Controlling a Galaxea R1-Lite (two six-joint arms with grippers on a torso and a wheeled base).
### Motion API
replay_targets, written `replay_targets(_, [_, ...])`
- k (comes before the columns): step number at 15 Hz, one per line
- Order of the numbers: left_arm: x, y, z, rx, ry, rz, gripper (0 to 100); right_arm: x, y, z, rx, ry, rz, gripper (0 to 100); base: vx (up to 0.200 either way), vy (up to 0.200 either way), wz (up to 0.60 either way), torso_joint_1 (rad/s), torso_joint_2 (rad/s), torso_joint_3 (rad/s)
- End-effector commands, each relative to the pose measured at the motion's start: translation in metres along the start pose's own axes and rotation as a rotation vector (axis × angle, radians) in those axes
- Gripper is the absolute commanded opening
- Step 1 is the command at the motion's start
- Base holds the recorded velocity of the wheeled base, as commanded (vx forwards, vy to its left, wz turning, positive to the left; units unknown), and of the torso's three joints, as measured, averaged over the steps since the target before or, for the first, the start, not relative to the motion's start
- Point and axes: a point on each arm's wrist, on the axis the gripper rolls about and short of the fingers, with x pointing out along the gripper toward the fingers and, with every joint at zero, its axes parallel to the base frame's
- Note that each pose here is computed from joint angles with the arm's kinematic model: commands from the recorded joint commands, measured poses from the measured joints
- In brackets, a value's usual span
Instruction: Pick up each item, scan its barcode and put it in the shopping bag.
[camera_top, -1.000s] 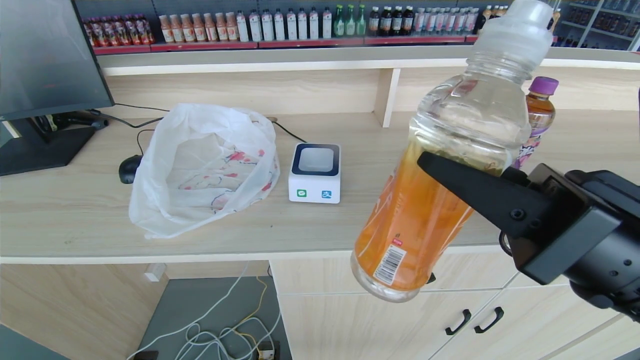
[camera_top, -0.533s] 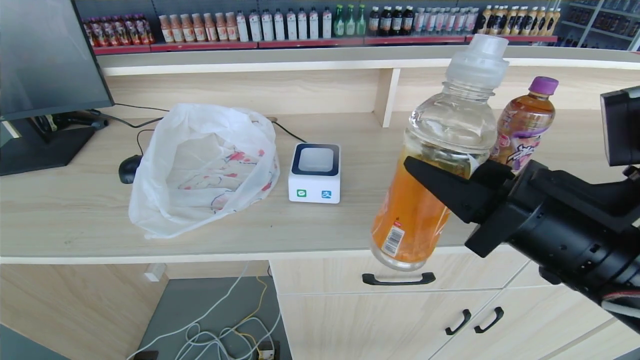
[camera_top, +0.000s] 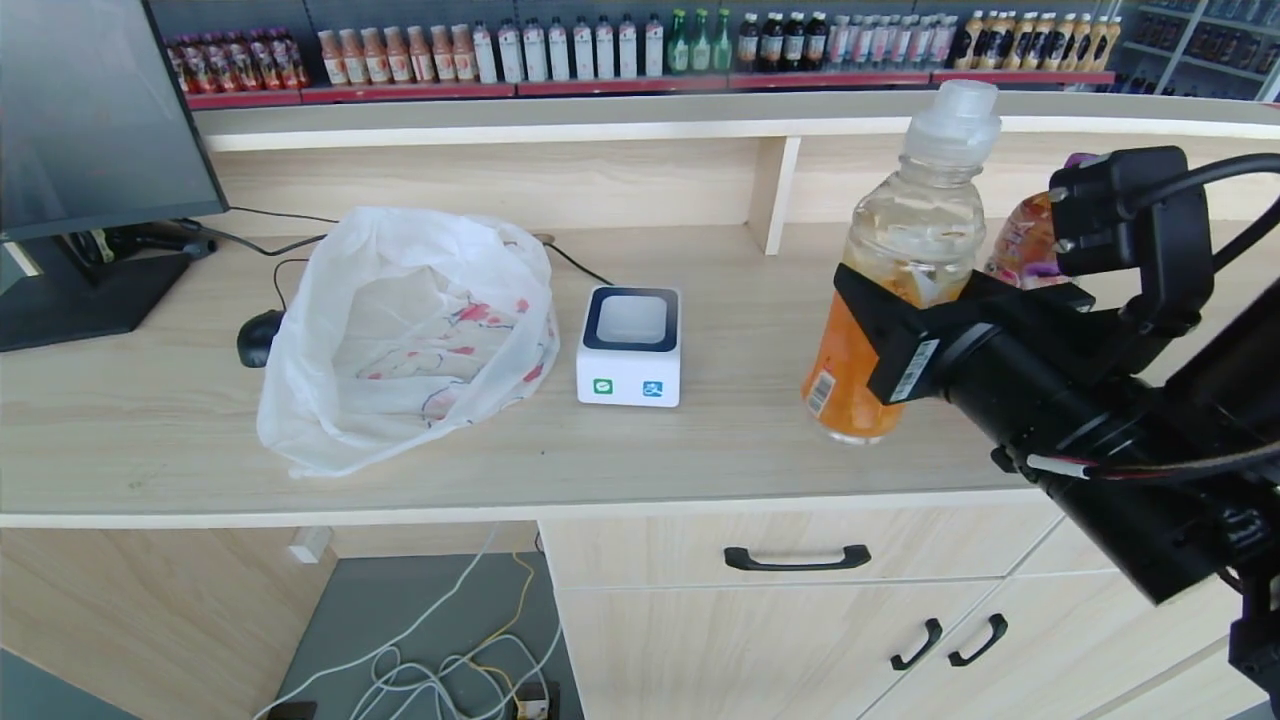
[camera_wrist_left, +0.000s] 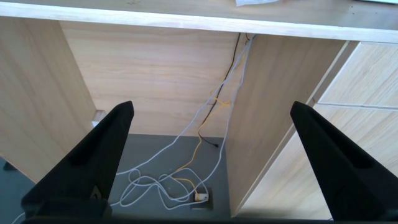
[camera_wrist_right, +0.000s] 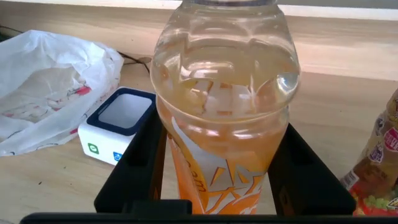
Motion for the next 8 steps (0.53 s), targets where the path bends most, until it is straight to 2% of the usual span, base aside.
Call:
replay_targets(1, [0.0000, 0.0000, 0.0000, 0.000, 0.000, 0.001, 100, 0.0028, 0.0020, 0.0002, -0.008, 0.000, -0.010, 0, 0.000, 0.000, 0.00, 0.000, 0.00, 0.000])
replay_targets(3, [0.0000, 0.0000, 0.0000, 0.006, 0.000, 0.000, 100, 0.0028, 0.0015, 0.0017, -0.052, -0.026, -0.026, 0, 0.000, 0.000, 0.00, 0.000, 0.00, 0.000])
replay_targets(8, [0.0000, 0.0000, 0.0000, 0.006, 0.000, 0.000, 100, 0.0076, 0.0043, -0.0007, -0.067, -0.040, -0.029, 0, 0.000, 0.000, 0.00, 0.000, 0.00, 0.000])
